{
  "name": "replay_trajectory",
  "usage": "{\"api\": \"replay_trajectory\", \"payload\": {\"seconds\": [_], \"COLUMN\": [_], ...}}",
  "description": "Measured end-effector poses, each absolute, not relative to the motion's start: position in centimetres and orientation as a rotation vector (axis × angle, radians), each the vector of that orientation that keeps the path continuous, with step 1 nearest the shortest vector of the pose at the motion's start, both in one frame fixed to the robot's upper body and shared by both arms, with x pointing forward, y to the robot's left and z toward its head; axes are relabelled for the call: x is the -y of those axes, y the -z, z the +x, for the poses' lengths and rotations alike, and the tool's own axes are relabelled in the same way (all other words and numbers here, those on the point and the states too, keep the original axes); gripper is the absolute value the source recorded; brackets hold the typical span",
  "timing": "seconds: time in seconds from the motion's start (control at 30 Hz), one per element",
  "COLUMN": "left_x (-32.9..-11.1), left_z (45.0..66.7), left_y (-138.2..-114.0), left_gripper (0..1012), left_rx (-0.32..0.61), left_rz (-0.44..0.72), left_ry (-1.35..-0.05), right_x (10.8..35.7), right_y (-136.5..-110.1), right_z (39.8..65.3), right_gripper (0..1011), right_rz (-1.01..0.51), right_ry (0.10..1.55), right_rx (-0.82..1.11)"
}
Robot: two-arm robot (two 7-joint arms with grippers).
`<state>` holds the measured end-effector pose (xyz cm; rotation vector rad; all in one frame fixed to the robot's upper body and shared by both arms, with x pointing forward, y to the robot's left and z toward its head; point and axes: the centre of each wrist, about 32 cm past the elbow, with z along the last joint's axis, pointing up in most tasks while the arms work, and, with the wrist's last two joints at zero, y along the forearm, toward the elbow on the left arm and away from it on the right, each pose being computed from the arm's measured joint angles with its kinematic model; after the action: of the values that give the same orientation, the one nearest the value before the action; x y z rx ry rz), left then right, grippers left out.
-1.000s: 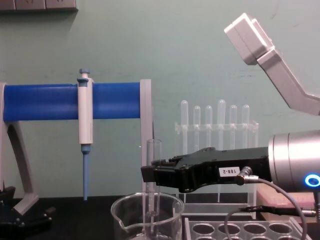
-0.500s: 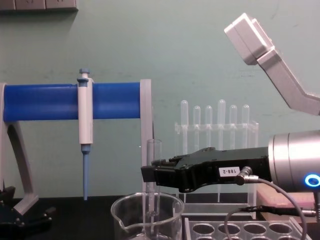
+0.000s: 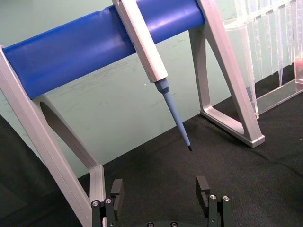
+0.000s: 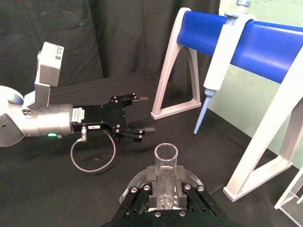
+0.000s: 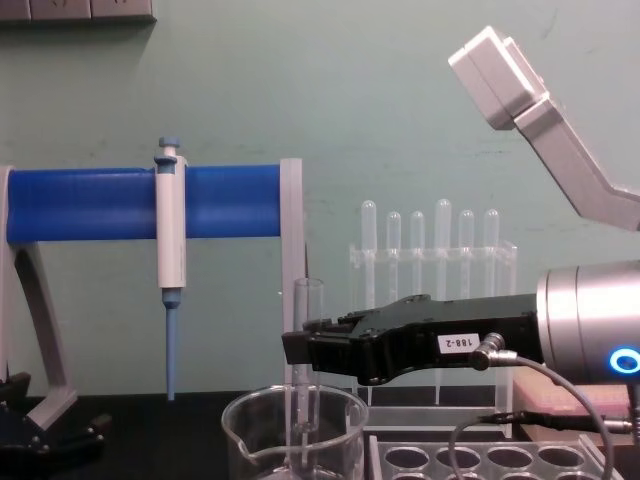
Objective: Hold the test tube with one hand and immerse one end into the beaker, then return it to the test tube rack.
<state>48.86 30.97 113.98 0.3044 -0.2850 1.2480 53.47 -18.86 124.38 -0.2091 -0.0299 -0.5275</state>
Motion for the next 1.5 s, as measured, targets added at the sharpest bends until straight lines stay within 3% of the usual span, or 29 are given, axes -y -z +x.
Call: {"api": "replay_trajectory", "payload": {"seconds": [1.5], "left_x": [-30.97], "left_z": [48.86], "left_y": [-113.98], "left_gripper": [1000], "left_rx": [0.285], "left_rz": [0.304], "left_ry": [-1.248], "right_x": [18.86], "right_y": [-124.38], "right_z": [53.47], "right_gripper": [222], "right_rz": [-0.209], "right_ry": [0.527], "right_rx": [0.03]}}
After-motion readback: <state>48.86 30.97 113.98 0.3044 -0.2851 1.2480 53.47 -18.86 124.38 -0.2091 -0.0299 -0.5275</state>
